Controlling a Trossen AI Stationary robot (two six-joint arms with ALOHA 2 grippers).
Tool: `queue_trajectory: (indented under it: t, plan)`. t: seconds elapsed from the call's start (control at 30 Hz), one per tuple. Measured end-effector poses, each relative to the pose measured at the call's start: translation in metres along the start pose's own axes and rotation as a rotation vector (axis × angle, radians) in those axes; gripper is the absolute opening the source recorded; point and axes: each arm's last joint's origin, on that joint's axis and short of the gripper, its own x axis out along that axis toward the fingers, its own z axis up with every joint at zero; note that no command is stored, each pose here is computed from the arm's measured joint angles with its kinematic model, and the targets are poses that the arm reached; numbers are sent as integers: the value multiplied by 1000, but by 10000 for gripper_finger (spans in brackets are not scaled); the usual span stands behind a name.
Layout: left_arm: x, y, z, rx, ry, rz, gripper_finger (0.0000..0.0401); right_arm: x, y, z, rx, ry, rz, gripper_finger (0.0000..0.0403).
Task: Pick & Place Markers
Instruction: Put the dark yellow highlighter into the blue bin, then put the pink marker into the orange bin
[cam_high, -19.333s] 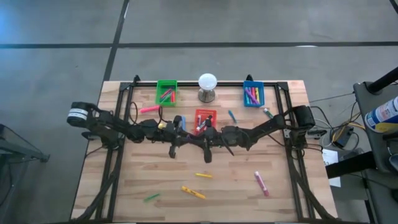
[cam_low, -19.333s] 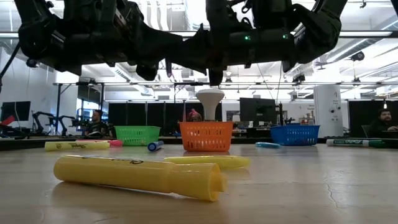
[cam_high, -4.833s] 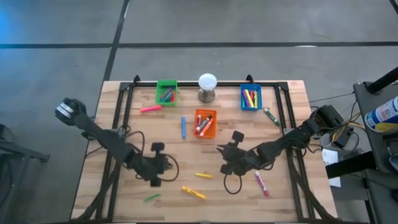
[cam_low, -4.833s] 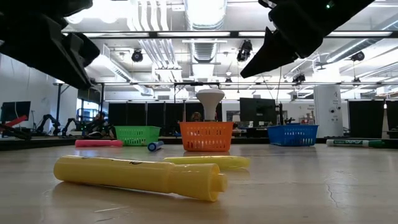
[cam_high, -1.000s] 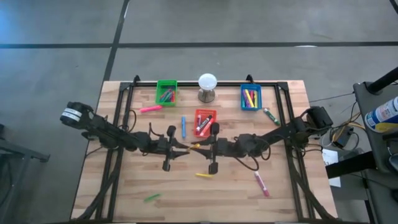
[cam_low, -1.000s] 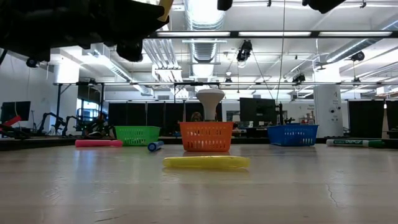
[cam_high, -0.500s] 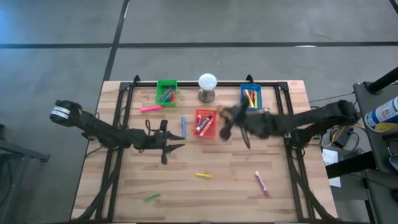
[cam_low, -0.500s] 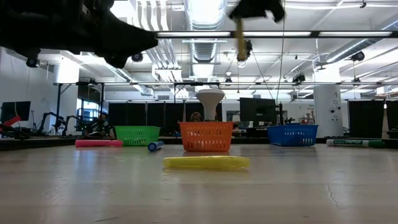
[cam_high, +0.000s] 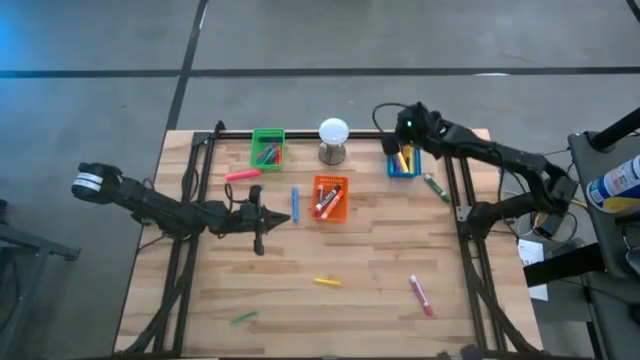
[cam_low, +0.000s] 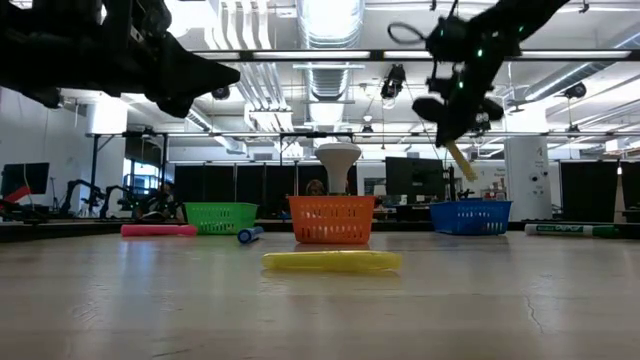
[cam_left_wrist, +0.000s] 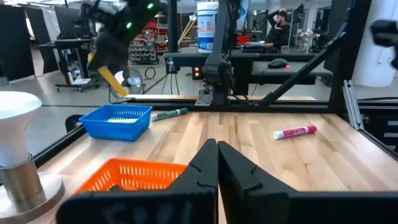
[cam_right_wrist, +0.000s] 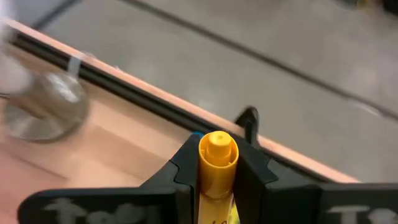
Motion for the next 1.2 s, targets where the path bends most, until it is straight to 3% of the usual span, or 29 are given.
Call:
queue_trajectory:
  t: [0.37,0.63,0.87,0.97,1.07,1.2]
  plan:
    - [0,0,0,10,1,0,0,62,-8,-20,6,267,-25,55]
    - [0,0,0,11,0,1,0,77,-5,-27,-18,319,-60,72]
    - [1,13,-2,2,5,96,0,55,-12,-18,-24,362,-68,148]
    - [-2,21,-10,-3,28,115,0,41,-14,-16,-14,376,-65,162]
    - [-7,26,-20,1,57,113,0,18,-9,-23,-33,383,-38,148]
    - [-15,28,-25,-13,30,72,0,-22,13,-46,-86,380,78,95]
